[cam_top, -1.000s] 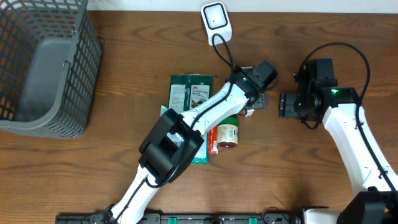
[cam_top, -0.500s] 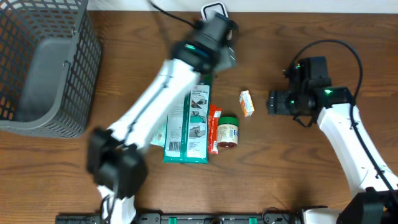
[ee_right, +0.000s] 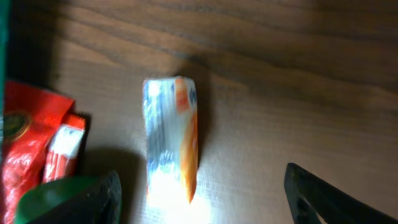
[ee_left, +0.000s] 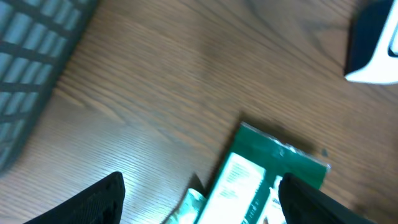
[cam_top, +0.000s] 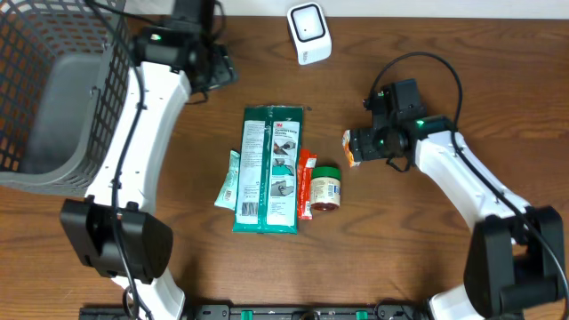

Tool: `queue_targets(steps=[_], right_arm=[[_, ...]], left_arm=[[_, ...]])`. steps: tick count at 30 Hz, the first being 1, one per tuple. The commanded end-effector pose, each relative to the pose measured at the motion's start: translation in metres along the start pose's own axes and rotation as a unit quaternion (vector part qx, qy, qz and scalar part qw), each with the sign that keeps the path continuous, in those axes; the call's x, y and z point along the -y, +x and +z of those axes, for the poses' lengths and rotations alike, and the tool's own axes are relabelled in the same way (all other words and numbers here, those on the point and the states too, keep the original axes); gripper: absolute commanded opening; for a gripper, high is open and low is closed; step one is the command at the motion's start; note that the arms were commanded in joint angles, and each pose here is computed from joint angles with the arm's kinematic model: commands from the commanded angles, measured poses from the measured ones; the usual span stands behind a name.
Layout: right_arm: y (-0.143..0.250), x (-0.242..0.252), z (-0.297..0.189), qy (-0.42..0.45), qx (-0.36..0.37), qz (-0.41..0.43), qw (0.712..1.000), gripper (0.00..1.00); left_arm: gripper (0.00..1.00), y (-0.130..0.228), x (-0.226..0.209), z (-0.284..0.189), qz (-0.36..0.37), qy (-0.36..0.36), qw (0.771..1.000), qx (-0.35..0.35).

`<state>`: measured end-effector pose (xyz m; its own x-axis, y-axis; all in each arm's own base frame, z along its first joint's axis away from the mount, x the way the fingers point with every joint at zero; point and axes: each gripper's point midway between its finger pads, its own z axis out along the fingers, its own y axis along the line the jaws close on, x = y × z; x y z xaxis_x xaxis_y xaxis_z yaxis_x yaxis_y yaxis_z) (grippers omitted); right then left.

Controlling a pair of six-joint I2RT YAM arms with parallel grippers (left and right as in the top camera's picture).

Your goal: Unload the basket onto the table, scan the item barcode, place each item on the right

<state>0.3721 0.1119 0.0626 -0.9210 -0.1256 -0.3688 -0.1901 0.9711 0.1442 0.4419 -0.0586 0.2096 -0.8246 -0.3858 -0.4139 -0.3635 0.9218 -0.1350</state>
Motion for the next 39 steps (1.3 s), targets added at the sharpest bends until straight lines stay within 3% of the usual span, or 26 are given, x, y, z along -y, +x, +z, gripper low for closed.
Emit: queue_targets(steps=[1, 12, 18, 25, 33, 39], right_arm=[[-0.001, 0.000, 0.011, 0.002, -0.003, -0.007, 1.000, 0.77], [-0.001, -0.019, 0.035, -0.008, -0.005, -0.041, 0.999, 0.65], [0.003, -0.017, 0.040, 0.005, -0.012, -0.058, 0.998, 0.47], [0.004, -0.011, 0.040, 0.021, -0.014, -0.058, 0.998, 0.45], [0.001, -0.017, 0.040, 0.018, -0.006, -0.050, 0.999, 0.36], [0.000, -0.018, 0.039, 0.018, -0.005, -0.050, 0.999, 0.17]], left_arm=[[0.90, -0.009, -0.015, 0.001, -0.005, -0.013, 1.000, 0.005], [0.90, -0.014, -0.024, 0.002, -0.015, -0.018, 1.000, 0.007], [0.90, -0.014, -0.024, 0.002, -0.015, -0.018, 1.000, 0.007], [0.91, -0.014, -0.024, 0.002, -0.015, -0.018, 1.000, 0.007], [0.91, -0.014, -0.024, 0.002, -0.015, -0.018, 1.000, 0.007], [0.91, -0.014, -0.024, 0.002, -0.015, -0.018, 1.000, 0.007]])
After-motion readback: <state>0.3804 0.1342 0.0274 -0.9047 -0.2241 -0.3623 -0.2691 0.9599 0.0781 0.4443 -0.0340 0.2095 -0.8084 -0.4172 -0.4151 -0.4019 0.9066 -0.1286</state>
